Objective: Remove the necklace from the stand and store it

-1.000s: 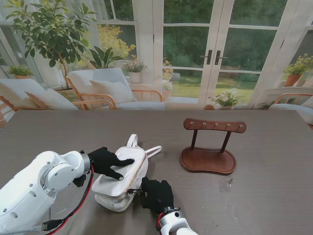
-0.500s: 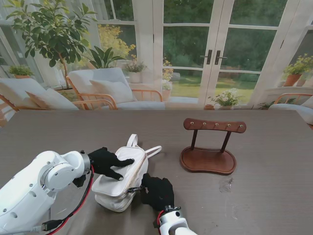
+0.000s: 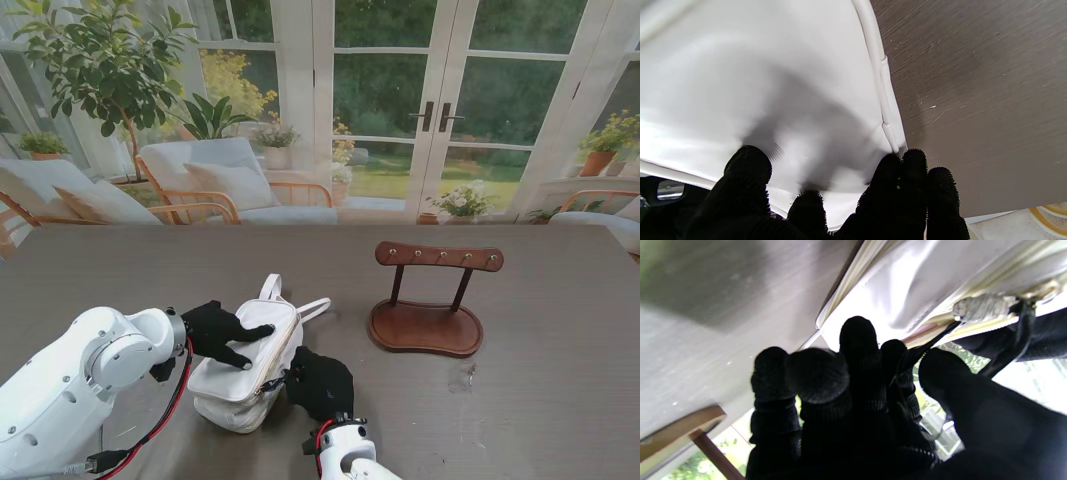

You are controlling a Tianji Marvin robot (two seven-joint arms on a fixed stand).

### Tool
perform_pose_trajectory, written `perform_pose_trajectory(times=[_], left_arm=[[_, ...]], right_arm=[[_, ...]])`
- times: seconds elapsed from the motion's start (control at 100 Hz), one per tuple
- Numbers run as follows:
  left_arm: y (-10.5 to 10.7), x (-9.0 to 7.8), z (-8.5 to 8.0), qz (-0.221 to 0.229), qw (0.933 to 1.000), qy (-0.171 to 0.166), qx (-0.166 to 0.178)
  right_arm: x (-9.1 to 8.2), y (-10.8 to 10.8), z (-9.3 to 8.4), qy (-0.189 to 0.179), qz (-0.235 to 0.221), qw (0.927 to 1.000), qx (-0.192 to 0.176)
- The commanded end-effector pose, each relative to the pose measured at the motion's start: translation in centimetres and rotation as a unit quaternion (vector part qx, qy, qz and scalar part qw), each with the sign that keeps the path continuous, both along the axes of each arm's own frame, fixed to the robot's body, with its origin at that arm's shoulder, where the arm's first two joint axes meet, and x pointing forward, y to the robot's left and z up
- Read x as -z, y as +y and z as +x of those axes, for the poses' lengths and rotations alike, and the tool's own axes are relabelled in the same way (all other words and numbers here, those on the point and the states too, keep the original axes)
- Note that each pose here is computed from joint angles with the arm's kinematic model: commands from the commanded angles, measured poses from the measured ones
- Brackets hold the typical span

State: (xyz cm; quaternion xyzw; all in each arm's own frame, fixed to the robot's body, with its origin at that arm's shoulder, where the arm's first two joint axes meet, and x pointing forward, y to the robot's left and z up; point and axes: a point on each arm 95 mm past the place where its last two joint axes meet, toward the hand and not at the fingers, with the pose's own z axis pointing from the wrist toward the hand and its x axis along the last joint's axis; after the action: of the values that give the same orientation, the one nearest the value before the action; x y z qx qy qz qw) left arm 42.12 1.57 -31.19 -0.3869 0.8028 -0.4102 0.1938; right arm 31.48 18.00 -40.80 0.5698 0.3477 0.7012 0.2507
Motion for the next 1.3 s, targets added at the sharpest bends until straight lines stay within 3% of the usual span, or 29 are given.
perform_pose_trajectory(times=[0.0, 0.7, 1.29], left_arm=[[1.7, 5.4, -2.5, 0.053, 0.9953, 0.082, -0.001], [0.9, 5.8, -2.6, 0.102, 0.9908, 0.077, 0.045], [0.9, 6.1, -3.2, 0.131, 0.9855, 0.085, 0.067]], right_arm=[[-0.5, 0.7, -0.2, 0.015, 0.018, 0.9997, -0.003], [-2.3, 1.4, 2.3, 0.077, 0.053, 0.9955, 0.018], [-3.5, 1.6, 4.9, 0.094, 0.054, 0.9927, 0.054]])
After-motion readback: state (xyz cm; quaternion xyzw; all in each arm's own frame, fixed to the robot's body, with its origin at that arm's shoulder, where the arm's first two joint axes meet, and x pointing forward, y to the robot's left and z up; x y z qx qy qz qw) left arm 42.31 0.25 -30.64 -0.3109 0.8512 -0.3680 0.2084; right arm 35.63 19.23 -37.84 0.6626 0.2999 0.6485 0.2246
